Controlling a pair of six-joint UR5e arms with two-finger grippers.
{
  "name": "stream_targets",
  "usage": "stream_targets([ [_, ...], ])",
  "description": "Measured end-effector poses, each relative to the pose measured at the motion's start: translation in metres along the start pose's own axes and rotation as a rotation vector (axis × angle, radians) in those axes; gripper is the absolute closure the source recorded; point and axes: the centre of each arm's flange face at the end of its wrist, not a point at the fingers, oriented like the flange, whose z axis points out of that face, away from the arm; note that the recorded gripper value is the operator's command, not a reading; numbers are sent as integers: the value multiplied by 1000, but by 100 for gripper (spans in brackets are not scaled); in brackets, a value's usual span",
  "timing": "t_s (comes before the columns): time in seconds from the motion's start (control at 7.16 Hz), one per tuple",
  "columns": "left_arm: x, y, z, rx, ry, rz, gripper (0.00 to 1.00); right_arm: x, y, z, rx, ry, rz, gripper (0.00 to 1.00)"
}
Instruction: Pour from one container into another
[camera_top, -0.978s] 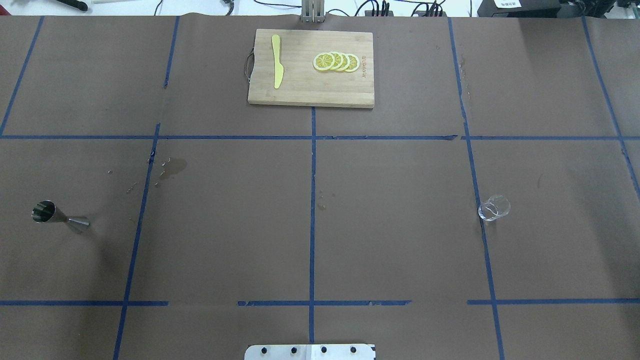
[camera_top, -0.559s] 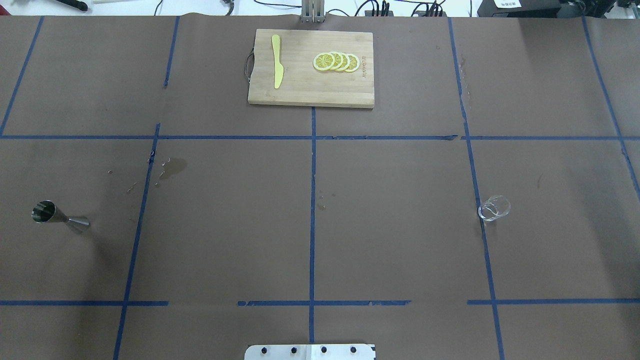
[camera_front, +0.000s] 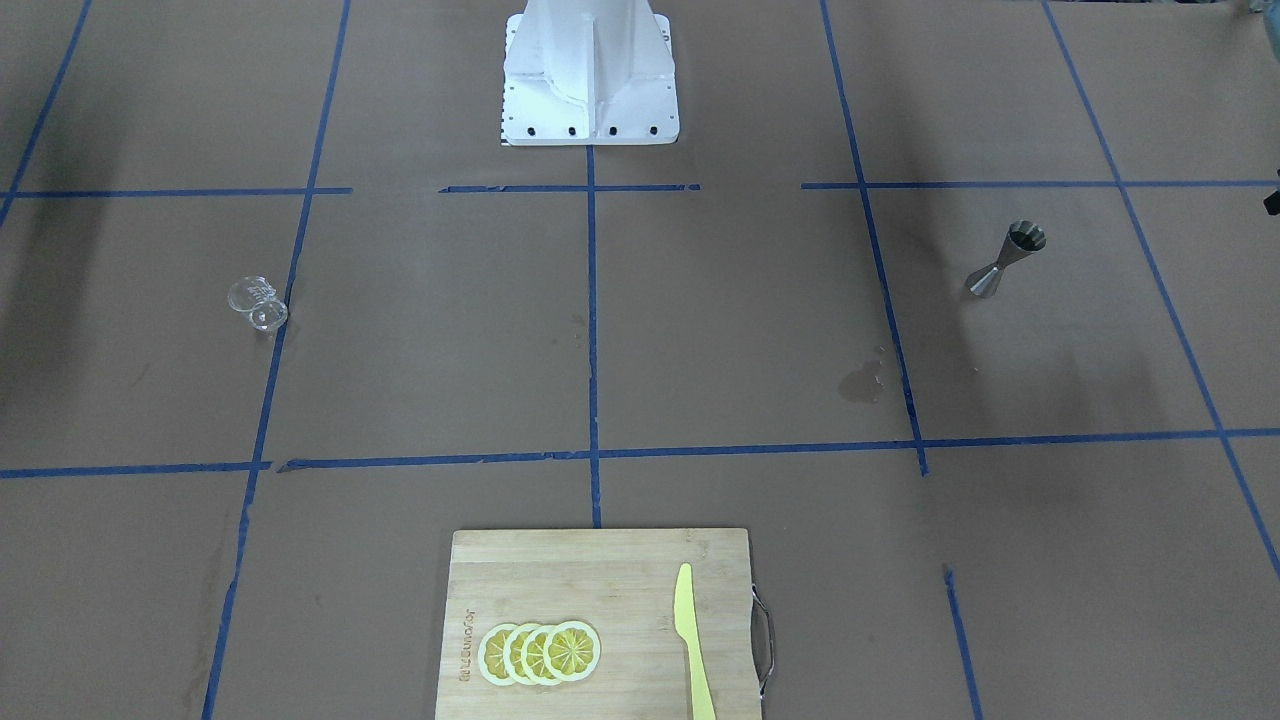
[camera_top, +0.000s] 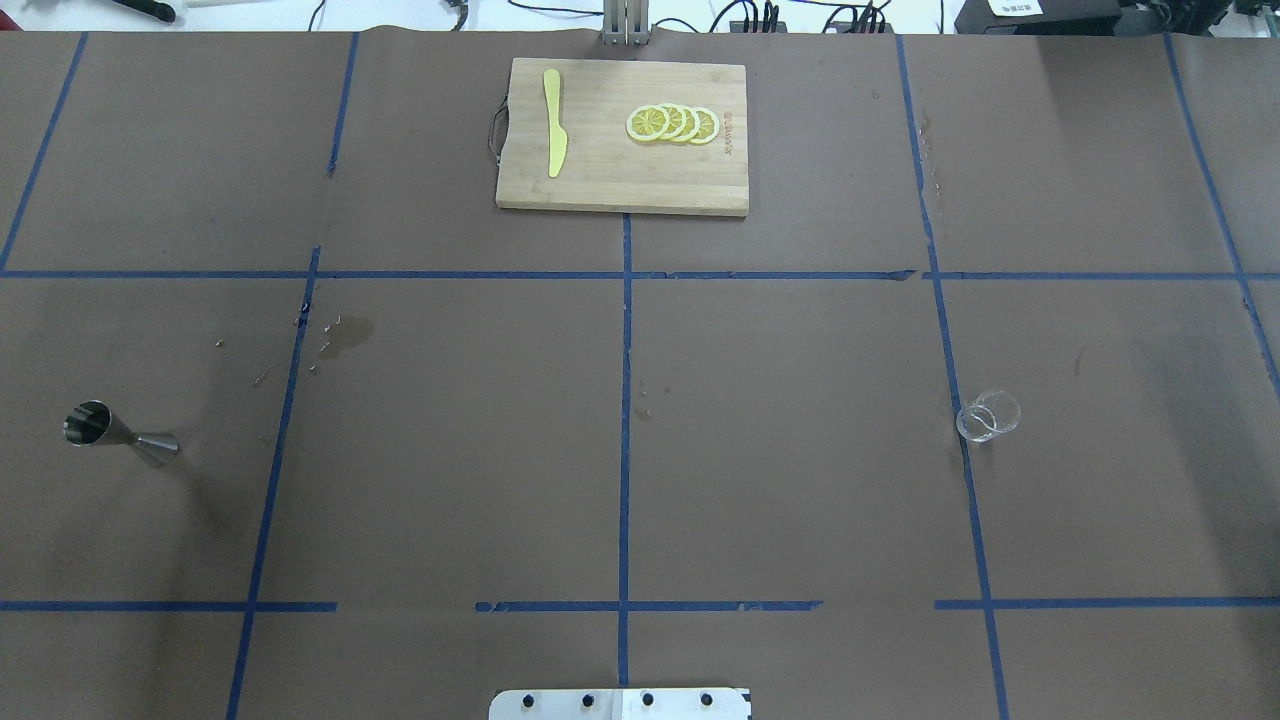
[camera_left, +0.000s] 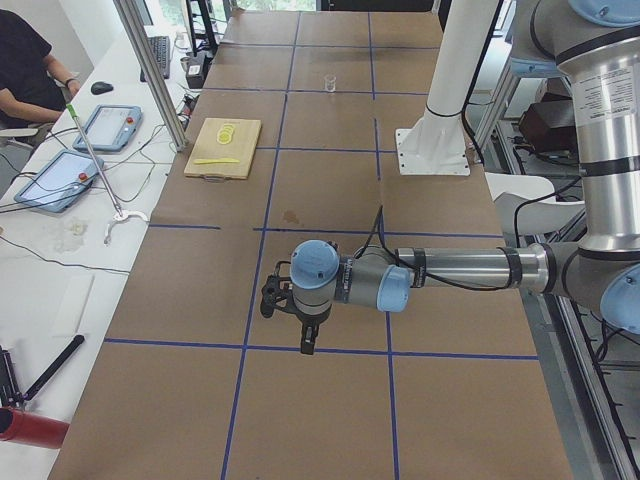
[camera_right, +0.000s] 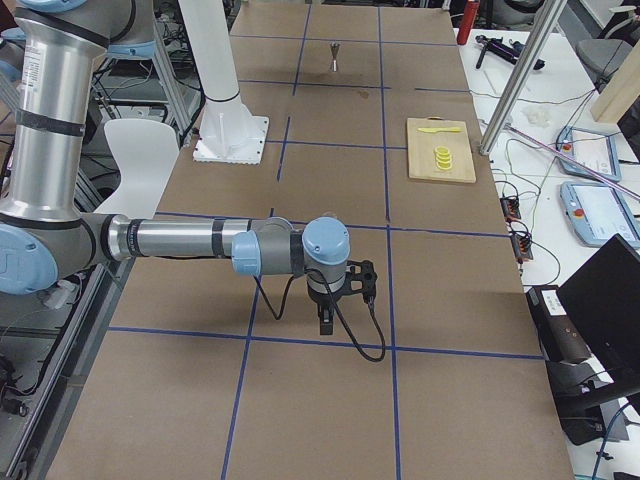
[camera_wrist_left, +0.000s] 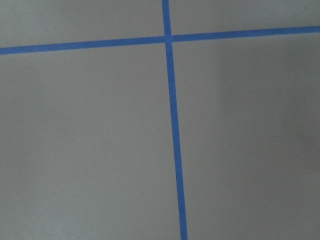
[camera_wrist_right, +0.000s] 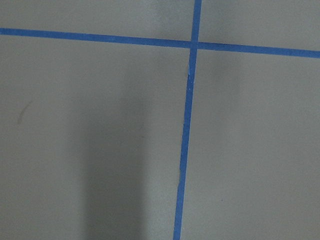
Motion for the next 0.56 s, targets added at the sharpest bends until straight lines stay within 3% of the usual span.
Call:
stream_targets([
  [0.56, -4, -11, -7, -37, -30, 14, 0, -2, 0, 0, 0, -11, 0, 0],
])
